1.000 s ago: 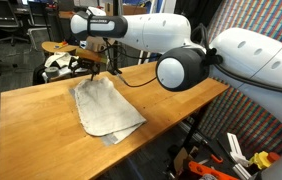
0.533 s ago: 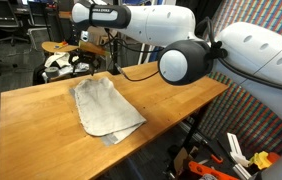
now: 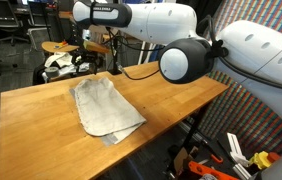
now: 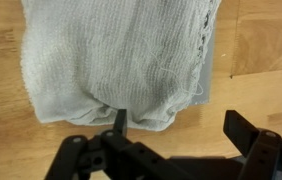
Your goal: Fold the towel in half
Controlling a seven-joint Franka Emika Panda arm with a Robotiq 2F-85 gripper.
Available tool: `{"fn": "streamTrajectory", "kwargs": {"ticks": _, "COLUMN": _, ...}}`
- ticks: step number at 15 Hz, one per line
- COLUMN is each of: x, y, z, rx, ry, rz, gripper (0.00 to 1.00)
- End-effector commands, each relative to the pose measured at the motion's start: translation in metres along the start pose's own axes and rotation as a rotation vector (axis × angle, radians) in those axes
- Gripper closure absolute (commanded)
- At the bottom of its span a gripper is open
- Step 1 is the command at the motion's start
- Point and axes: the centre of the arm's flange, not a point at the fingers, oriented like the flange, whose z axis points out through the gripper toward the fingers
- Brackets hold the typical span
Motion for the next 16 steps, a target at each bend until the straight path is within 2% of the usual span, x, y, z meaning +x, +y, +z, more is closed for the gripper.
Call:
{"fn": "streamTrajectory", "kwargs": {"ticks": 1, "x": -0.072, "y": 0.018, "z": -0.009, "rx": -0.083, "ry": 0.041, "rz": 0.014, "gripper": 0.0}}
{"fn": "streamTrajectory", "kwargs": {"ticks": 2, "x": 0.001, "y": 0.005, "z": -0.001, "rx": -0.036, "ry": 0.009, "rz": 0.002, "gripper": 0.0}}
{"fn": "streamTrajectory", "kwargs": {"ticks": 6, "x": 0.002, "y": 0.011, "z": -0.002, "rx": -0.069, "ry": 0.016, "rz": 0.006, "gripper": 0.0}}
{"fn": "streamTrajectory", "kwargs": {"ticks": 16, "x": 0.002, "y": 0.01, "z": -0.002, "rx": -0.071, "ry": 0.016, "rz": 0.006, "gripper": 0.0}}
